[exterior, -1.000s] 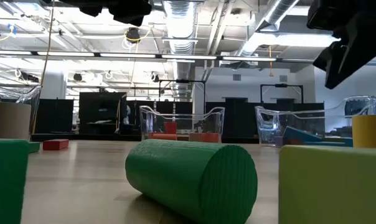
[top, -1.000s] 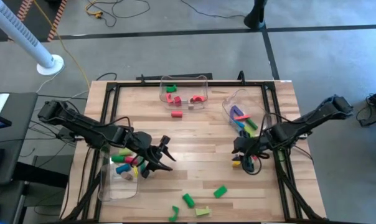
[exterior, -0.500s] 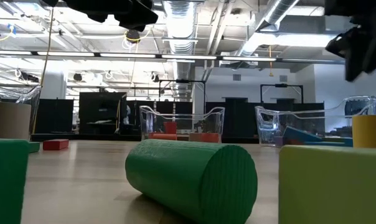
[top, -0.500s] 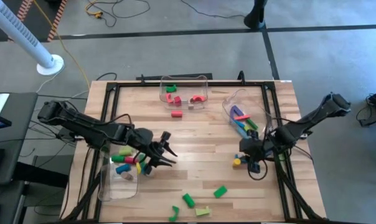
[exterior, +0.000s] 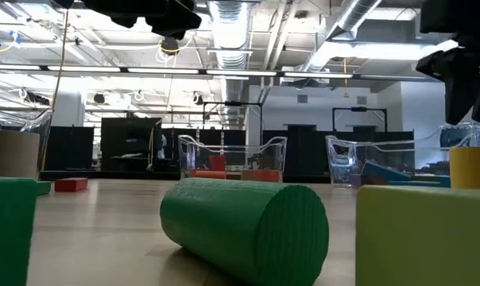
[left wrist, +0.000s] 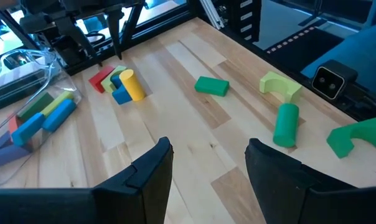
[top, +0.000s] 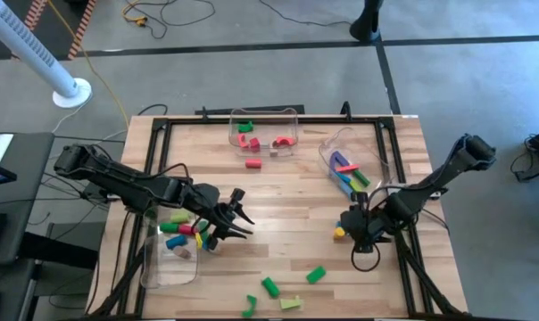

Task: Sort blocks by size
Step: Put the yellow cylindrical block into the left transparent bin

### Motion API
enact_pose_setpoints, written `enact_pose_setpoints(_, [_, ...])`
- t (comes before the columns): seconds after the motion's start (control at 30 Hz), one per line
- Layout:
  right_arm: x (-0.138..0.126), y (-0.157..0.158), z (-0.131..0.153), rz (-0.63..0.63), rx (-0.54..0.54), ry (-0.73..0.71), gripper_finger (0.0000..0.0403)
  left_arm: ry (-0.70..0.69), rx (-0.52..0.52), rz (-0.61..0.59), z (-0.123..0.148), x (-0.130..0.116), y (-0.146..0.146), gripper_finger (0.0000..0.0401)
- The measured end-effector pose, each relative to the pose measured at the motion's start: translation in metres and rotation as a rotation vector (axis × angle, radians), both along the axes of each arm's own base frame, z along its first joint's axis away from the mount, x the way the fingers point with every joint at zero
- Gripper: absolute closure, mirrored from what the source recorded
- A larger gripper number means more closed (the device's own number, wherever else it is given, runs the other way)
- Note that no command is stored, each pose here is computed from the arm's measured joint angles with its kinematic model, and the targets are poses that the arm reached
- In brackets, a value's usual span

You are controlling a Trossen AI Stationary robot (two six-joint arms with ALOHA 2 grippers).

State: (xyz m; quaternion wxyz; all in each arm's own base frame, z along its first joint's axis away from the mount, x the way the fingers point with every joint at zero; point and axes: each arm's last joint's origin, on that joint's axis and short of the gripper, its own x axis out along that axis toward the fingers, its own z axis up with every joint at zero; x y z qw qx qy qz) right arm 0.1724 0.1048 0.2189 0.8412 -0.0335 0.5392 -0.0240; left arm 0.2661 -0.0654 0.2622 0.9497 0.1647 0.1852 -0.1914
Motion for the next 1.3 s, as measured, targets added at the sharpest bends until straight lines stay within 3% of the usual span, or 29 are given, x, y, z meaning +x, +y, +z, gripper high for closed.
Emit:
enact_pose_setpoints(0.23, [0.002, 0.001, 0.001, 0.004, 0.021, -0.018, 0.0202, -0.010, -0.005, 0.015, 0.001, 0.001, 0.000, 0.0210])
enact_pose_setpoints(0.57, [0.010, 0.007, -0.007, -0.019, 0.032, -0.019, 0.0130, -0.020, -0.012, 0.016, 0.002, 0.001, 0.000, 0.0210])
enact_pose_setpoints(1.3, [0.030, 0.020, -0.047, -0.040, -0.010, 0.108, 0.0141, -0.014, -0.029, 0.020, 0.002, 0.001, 0.000, 0.0210])
